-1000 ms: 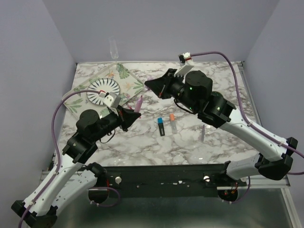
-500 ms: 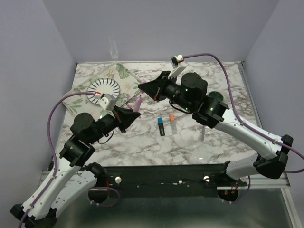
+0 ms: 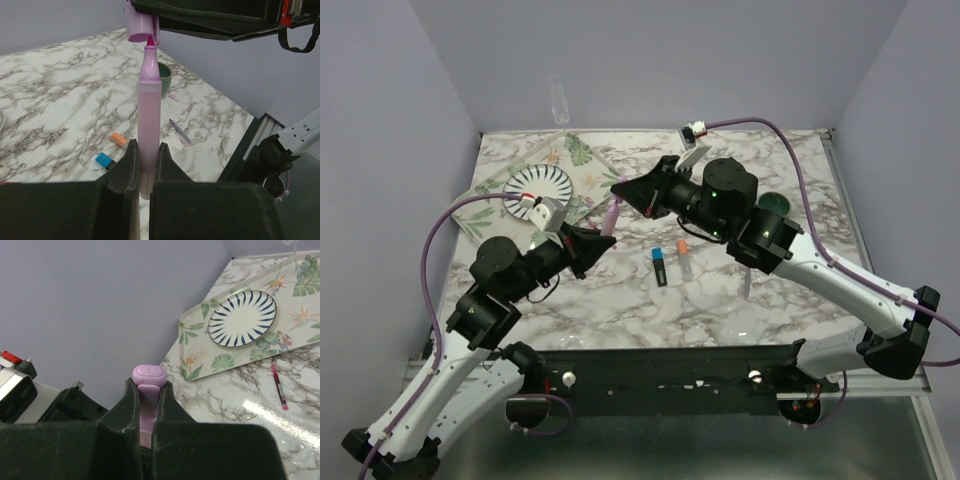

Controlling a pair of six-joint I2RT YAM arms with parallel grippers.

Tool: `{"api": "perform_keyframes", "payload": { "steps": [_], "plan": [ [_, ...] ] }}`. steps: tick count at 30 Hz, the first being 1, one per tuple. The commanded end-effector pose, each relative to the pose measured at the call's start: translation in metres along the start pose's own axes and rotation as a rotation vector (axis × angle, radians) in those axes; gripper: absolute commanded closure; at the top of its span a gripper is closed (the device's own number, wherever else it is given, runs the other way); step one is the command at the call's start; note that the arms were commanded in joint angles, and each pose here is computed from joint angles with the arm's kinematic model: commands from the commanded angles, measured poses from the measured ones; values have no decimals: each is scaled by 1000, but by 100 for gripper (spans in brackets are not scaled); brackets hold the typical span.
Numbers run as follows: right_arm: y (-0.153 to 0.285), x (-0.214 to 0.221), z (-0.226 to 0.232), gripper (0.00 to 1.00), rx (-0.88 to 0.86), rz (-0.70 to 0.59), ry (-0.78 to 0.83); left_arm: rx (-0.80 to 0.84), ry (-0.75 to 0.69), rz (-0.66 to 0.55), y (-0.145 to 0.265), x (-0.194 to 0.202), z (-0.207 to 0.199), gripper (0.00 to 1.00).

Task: Insert the pens into the pen caps

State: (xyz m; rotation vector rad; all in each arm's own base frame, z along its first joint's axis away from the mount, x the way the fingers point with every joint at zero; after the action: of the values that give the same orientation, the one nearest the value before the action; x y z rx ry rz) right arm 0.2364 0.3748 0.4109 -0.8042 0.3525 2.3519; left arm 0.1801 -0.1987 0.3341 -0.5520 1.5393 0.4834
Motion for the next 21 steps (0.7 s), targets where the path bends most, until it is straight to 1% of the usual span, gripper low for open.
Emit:
{"api": "perform_keyframes", "payload": {
  "steps": [1, 5, 8, 12, 16, 21],
  "plan": [
    [8, 2, 5, 99, -40, 10, -26, -3, -12, -6, -1, 1, 1, 100],
    [8, 12, 3, 99, -50, 49, -33, -4, -11, -6, -1, 2, 1, 100],
    [8, 21, -7, 99, -31, 71, -33, -8, -13, -5, -1, 2, 2, 100],
    [8, 30, -11, 99, -24, 100, -8, -18, -4, 24, -4, 7, 4, 100],
    [10, 45, -25, 99, 46, 114, 46, -16, 5, 43, -8, 8, 5, 100],
    [13, 62, -43, 99, 107, 117, 51, -47, 13, 40, -10, 3, 10, 100]
  ]
}}
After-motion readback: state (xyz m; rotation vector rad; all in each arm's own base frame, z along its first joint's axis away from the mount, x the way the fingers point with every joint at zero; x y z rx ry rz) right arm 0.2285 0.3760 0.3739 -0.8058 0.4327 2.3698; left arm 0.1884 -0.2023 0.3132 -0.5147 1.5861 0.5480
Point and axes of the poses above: each gripper's point midway between its finger pads, its own y axis back along the fingers, its own z axis along the line the jaws close on, x = y × z, the point moved 1 cm from there along y, back along the fingers, and after that the axes turned 15 degrees about -y, right-handed, at the moved point
